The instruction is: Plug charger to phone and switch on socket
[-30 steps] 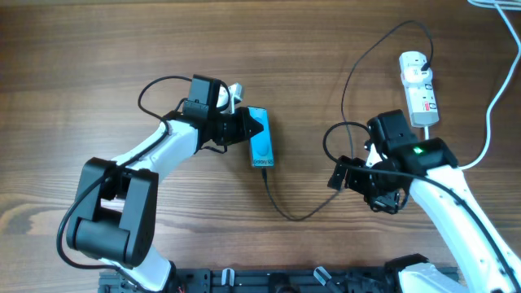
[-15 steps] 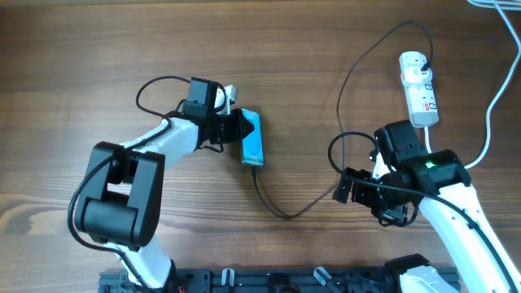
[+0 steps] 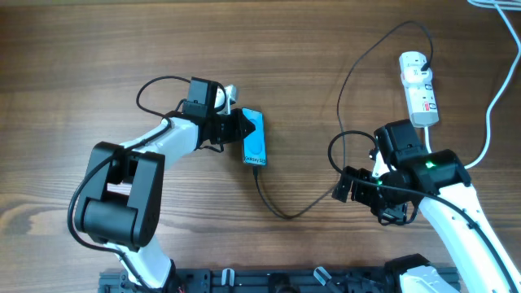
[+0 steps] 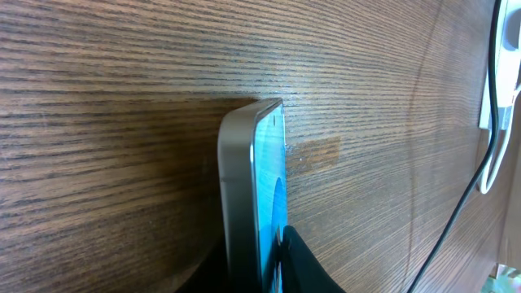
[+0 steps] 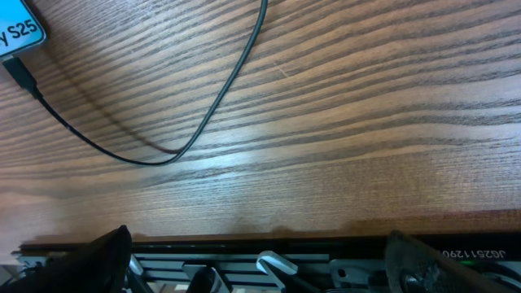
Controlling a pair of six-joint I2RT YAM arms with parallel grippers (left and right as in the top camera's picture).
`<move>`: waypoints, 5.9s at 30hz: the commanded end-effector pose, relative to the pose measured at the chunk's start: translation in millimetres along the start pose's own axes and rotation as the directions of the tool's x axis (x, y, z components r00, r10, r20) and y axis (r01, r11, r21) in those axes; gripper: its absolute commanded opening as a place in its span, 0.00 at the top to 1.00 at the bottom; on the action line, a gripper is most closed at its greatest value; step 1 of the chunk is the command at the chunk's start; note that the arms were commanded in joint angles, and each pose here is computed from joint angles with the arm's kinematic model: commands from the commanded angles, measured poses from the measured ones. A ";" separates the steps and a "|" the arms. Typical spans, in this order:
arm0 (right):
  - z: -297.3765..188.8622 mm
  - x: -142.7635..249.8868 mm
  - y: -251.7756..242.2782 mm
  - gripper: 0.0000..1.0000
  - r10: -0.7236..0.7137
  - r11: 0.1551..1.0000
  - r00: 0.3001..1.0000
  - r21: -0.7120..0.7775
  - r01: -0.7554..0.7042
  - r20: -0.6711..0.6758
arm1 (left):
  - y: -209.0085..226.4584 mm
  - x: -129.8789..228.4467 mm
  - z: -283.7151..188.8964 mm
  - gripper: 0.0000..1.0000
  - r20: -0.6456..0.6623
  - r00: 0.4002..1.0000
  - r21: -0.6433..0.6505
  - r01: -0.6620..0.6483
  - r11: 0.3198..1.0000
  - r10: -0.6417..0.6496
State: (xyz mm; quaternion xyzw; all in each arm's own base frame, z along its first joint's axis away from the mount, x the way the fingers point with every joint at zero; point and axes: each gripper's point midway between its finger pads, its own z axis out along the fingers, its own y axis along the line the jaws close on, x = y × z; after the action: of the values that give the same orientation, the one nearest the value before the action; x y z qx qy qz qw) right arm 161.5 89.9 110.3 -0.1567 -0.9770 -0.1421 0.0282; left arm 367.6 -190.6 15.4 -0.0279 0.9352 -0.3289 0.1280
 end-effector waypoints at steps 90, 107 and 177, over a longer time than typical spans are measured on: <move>-142.2 -297.2 -114.1 0.95 0.492 0.860 0.753 -0.110 -0.498 0.437 | -50.1 201.6 -328.8 0.00 0.445 0.878 -0.193 -0.101 0.976 0.178; -1.9 -366.0 -138.6 0.95 0.651 0.759 0.717 -0.172 -0.628 0.250 | -50.1 201.6 -328.8 0.00 0.445 0.878 -0.193 -0.101 0.976 0.178; -324.2 125.8 -15.7 0.00 -0.250 0.915 0.253 0.142 0.377 0.935 | -50.1 201.7 -328.8 0.00 0.444 0.878 -0.193 -0.100 0.976 0.178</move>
State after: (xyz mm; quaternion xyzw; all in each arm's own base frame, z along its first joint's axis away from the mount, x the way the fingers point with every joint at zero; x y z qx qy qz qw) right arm 41.4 -0.1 428.7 -0.1310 -0.8016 -0.0908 -0.5762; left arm 85.9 -57.5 248.7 -0.0503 0.9019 -0.2264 0.3645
